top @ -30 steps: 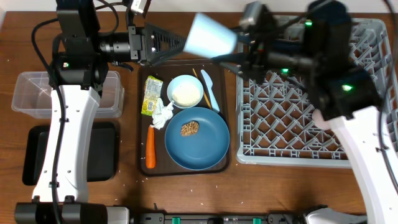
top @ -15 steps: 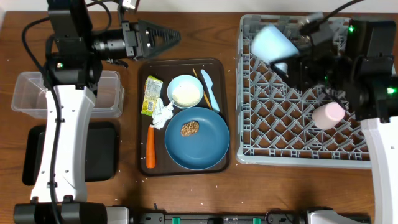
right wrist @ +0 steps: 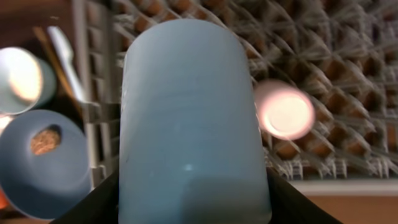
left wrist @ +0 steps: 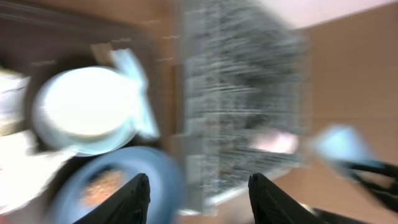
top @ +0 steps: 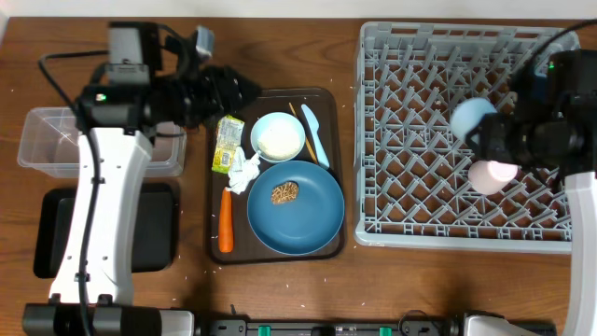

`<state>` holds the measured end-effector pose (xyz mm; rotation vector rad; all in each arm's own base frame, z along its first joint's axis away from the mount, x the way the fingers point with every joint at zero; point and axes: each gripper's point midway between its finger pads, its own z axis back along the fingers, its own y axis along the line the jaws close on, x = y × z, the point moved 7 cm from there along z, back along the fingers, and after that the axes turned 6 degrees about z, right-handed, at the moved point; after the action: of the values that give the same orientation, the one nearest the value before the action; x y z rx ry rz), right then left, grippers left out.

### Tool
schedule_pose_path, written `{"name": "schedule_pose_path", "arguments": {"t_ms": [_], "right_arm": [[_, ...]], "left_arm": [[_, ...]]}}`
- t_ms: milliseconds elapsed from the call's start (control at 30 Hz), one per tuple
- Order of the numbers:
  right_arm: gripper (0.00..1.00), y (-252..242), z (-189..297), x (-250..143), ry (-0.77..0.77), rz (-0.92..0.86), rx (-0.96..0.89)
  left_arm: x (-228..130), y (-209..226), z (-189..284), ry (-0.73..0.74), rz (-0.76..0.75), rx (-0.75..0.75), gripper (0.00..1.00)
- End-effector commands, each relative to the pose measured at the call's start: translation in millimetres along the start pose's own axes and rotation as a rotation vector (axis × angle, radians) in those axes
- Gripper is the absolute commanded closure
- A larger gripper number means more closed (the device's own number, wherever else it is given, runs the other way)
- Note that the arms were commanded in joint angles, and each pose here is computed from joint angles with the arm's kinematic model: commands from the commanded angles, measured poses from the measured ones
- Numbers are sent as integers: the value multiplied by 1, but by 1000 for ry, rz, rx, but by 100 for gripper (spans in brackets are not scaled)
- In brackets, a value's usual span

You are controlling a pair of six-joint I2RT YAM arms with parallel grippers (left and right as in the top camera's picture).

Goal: Sort waste into correct bins and load items into the dishwasher rack
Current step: 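Place the light-blue cup in the dish rack with the right gripper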

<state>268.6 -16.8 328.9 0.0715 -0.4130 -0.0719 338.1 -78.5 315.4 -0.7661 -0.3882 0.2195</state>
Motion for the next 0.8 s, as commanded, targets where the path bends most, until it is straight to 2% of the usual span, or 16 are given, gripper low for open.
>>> {"name": "schedule_pose_path", "arguments": {"t_ms": [0, 333, 767], "right_arm": [[67, -29, -6, -3, 53, -104, -140], [67, -92, -30, -8, 179, -283, -260], [69, -156, -69, -13, 265, -488, -258]], "left_arm": [[4, 19, 2, -119, -141, 331, 47], [-4, 9, -7, -112, -191, 356, 47], [-4, 9, -7, -110, -190, 357, 47]]}}
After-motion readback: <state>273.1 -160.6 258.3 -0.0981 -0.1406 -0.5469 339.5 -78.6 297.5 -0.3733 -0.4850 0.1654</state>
